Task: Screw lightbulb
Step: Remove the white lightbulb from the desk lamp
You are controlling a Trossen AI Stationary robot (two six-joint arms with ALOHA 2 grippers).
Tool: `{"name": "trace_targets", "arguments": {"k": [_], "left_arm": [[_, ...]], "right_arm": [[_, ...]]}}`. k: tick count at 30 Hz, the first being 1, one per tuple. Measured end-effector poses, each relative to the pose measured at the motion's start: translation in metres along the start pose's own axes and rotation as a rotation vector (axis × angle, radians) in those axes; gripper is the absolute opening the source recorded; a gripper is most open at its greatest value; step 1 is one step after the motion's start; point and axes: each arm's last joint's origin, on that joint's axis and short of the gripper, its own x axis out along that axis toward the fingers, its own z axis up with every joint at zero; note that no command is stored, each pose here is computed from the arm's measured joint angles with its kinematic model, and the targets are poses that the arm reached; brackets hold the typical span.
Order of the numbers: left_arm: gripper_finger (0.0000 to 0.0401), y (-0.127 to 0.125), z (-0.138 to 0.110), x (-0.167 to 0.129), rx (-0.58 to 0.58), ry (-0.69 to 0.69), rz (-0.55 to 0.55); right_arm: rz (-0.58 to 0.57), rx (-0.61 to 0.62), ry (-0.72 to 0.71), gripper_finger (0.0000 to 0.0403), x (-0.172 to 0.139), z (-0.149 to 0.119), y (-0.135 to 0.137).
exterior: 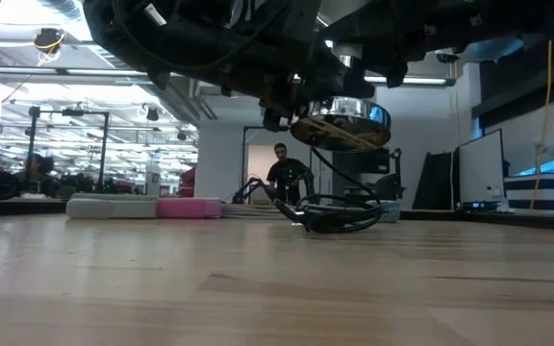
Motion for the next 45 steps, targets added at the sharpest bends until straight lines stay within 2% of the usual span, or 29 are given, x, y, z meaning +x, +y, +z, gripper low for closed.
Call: {"name": "trace_targets", "arguments": {"k": [5, 14, 19, 28, 32, 36, 40, 45], "left_arm": [[0.0177, -0.002, 0.000, 0.000, 0.034, 0.013, -0.065], [0.0178, -0.011, 0.000, -0.002, 0.079, 0.047, -0.415], [0.0178, -0.014, 0.002, -0.003, 0.071, 0.052, -0.542], [0.0178, -0.018, 0.009, -0.006, 0.006, 0.025, -0.726], [0.0178, -0.019, 0.008, -0.008, -0.037, 0.056, -0.780], [0.0178, -0.022, 0.008, -0.010, -0.073, 0.086, -0.885], [0.0178, -0.026, 0.009, -0.013, -0.117, 0.128, -1.007], [0.0178, -0.029, 0.009, -0.017, -0.194, 0.195, -1.090]], "right_arm": [[0.076, -0.072, 0.013, 0.0161, 0.000, -0.001, 0.002], [0.360, -0.165, -0.012, 0.0161, -0.002, 0.002, 0.011], [0.481, -0.199, -0.059, 0.0161, -0.003, 0.006, 0.014], [0.563, -0.237, -0.145, 0.0161, -0.003, 0.010, 0.018], [0.611, -0.241, -0.162, 0.0161, 0.003, 0.010, 0.022], [0.688, -0.259, -0.166, 0.0161, 0.017, 0.009, 0.030], [0.761, -0.312, -0.187, 0.0160, 0.032, 0.009, 0.039], [0.828, -0.384, -0.211, 0.0158, 0.040, 0.007, 0.044]]}}
